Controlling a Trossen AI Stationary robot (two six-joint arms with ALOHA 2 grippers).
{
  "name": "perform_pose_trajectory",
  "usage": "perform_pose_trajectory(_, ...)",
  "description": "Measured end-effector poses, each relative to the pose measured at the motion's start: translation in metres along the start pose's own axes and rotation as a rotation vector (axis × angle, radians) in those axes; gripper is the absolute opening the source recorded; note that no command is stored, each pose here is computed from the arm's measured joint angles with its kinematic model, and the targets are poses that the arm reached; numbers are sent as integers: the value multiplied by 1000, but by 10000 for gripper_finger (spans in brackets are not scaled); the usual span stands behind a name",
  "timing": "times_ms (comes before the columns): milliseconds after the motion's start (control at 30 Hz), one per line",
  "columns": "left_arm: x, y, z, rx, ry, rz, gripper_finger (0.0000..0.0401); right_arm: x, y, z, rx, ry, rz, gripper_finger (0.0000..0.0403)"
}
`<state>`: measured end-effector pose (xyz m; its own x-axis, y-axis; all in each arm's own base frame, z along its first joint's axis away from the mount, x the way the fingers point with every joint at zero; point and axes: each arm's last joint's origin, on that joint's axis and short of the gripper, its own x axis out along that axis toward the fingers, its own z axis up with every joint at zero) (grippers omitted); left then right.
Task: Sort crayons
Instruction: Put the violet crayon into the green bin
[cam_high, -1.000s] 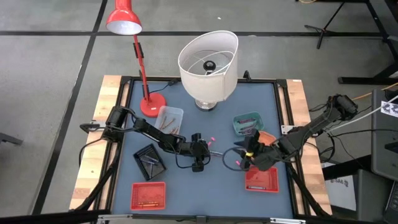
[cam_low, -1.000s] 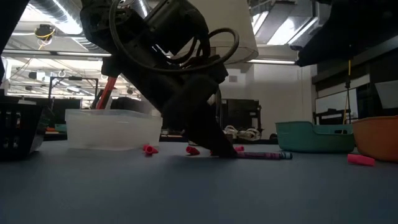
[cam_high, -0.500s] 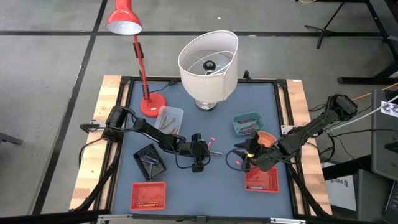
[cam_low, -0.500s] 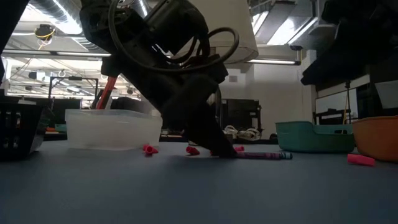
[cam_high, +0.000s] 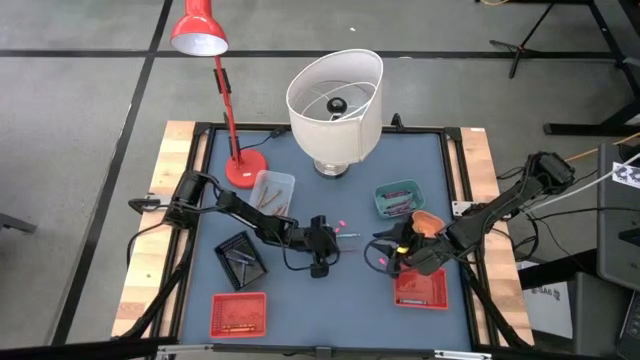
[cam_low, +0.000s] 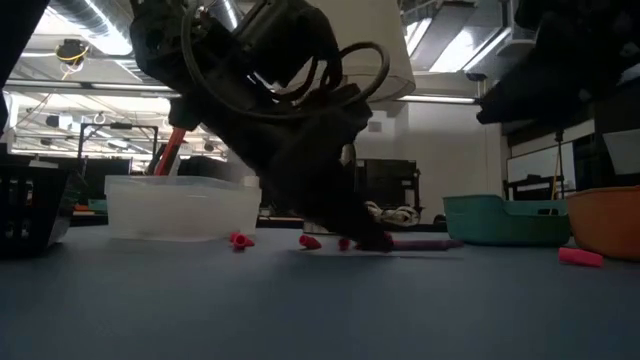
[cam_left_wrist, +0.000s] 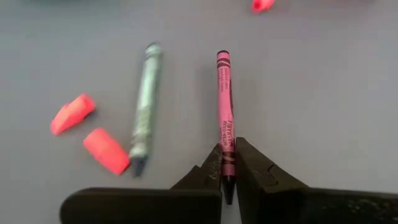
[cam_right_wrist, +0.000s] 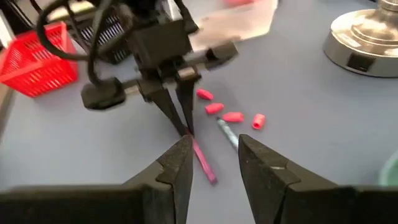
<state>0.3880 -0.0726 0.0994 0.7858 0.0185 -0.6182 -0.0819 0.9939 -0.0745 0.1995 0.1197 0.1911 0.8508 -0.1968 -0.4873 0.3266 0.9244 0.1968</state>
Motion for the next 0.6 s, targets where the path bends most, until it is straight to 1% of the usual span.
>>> perform_pose_trajectory(167, -1, -5, 11, -16, -111, -43, 3, 8, 9, -1, 11, -27, 45, 127)
perform_pose_trajectory(400, -2, -6, 18, -28, -179, -62, 3, 19, 15, -13, -8, 49, 108, 127)
perform_pose_trajectory(500, -3, -7, 21, -34, -214, -71, 3, 23, 16, -18, -27, 75, 110, 127)
perform_pose_trajectory(600, -4, -8, 24, -40, -245, -78, 3, 24, 16, -19, -75, 76, 108, 127)
